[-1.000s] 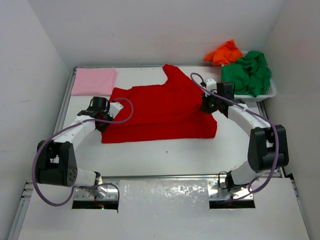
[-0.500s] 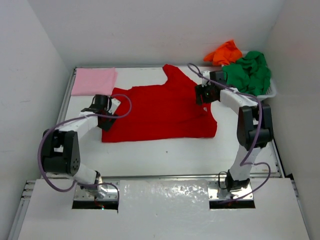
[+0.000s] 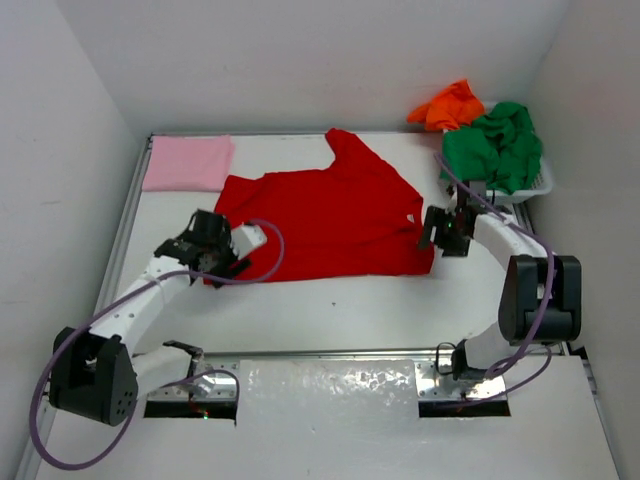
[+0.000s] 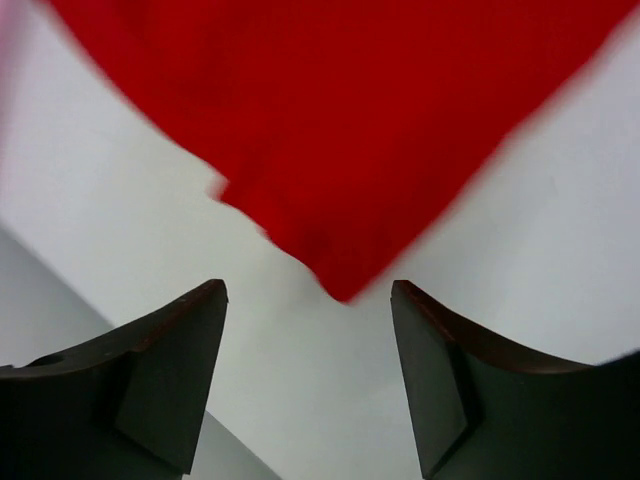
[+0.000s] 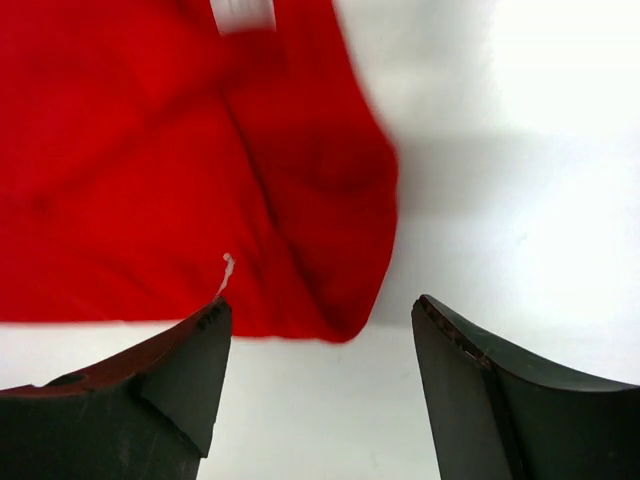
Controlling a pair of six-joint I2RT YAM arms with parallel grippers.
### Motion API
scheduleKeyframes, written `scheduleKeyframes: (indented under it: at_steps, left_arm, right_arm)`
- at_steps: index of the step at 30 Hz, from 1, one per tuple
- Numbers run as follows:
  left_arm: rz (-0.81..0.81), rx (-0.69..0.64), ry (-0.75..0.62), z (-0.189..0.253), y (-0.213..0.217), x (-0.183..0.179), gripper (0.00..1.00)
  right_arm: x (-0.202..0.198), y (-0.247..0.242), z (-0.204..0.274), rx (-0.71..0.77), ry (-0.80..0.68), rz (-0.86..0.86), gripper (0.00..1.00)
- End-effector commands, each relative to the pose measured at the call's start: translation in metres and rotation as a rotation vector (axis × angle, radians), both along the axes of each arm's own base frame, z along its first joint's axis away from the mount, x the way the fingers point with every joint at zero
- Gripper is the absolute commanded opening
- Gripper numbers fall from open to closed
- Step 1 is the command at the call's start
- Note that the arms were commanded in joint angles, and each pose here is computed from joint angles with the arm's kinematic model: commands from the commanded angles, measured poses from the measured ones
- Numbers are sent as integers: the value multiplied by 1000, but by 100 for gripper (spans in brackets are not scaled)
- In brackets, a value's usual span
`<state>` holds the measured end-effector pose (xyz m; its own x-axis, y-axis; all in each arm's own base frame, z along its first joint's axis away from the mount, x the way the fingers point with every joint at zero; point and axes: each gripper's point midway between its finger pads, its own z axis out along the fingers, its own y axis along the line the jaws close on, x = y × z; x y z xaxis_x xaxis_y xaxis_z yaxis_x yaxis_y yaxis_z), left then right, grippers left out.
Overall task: Fold and stack the t-shirts
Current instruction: Fold the flattened tshirt in 1/3 of the way
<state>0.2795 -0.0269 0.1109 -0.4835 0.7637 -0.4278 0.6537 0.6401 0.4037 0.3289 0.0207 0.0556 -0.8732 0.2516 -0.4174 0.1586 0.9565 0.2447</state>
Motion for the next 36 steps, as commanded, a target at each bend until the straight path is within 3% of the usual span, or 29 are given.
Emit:
scheduleKeyframes:
  at_steps: [1, 5, 11, 14, 16, 19, 20, 22, 36]
  left_arm:
    - [-89, 147, 139, -42, 21, -37, 67]
    - [-90, 149, 121, -54, 20, -31, 72]
    - [-94, 144, 93, -74, 17, -21, 76]
    - [-65, 177, 81, -89, 24, -17, 74]
    - [-48, 192, 79, -94, 27, -16, 68]
    - [-23, 203, 79, -99, 31, -15, 39]
    - [-15, 206, 85, -100, 32, -17, 21]
    - [-6, 207, 87, -100, 33, -18, 1]
    - [-101, 187, 178, -77, 38, -91, 0]
  right_arm:
    - [-32, 16, -20, 75, 72, -4, 71]
    - [-34, 29, -33, 180, 85, -18, 71]
    - [-36, 21, -60, 139, 121, -64, 67]
    - [-34, 21, -67, 145, 132, -90, 45]
    - [-40, 25, -72, 168, 146, -99, 26]
    - [-41, 23, -69, 163, 125, -122, 9]
    - [-47, 20, -72, 153, 131, -138, 1]
    - [-49, 15, -66, 142, 106, -152, 0]
    - [-162, 10, -61, 87, 186, -233, 0]
